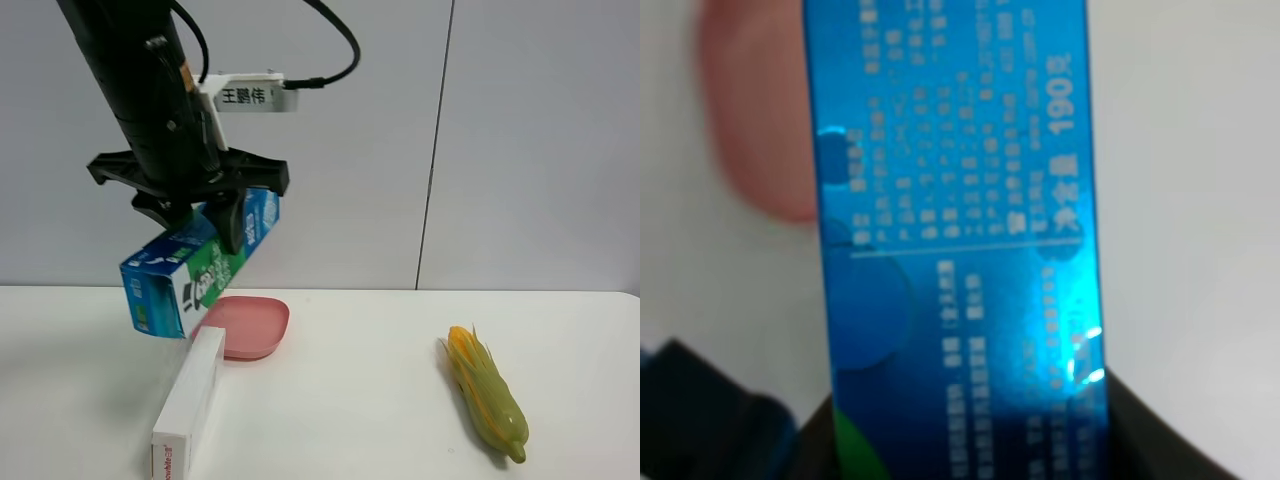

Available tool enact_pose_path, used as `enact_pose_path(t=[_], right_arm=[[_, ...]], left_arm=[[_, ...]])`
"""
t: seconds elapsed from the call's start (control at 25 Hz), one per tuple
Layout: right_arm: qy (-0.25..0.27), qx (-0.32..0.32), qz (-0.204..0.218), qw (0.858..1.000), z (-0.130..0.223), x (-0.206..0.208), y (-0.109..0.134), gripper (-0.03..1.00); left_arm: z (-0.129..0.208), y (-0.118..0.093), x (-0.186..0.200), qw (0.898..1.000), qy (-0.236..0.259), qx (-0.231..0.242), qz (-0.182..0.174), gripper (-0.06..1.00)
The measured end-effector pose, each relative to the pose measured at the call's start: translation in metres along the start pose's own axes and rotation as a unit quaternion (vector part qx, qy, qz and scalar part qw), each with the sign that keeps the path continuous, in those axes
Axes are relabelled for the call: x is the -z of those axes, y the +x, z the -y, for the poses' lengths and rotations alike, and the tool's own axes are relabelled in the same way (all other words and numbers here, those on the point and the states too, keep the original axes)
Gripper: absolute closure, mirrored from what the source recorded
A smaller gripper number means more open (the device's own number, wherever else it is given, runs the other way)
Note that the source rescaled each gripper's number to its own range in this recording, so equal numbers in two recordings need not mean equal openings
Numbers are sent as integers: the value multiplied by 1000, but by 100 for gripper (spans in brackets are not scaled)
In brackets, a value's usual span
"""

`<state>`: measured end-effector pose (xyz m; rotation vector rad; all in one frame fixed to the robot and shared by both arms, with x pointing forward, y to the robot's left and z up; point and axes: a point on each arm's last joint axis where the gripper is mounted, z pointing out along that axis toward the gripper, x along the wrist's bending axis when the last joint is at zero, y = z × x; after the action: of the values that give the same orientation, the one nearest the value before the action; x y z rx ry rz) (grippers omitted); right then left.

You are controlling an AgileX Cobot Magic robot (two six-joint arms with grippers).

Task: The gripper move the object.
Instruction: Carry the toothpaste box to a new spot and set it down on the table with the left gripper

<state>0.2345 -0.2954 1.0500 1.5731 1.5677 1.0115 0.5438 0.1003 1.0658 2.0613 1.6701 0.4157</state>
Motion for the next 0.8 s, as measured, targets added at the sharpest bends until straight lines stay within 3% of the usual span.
enact_pose_path(t=[0.24, 0.4, 0.64, 0.8], right_arm=[[0, 0, 0, 1000, 0, 0, 0, -3], [0, 0, 0, 1000, 0, 0, 0, -3], [0, 0, 0, 1000, 0, 0, 0, -3], [0, 0, 0, 1000, 0, 0, 0, -3]], left_arm=[[-6, 55, 6, 997, 35, 14, -67, 94], [-7, 83, 5, 994, 55, 18, -91, 94], [-10, 118, 5, 991, 60, 72, -96, 94], [-5, 130, -2, 990, 60, 94, -91, 94]])
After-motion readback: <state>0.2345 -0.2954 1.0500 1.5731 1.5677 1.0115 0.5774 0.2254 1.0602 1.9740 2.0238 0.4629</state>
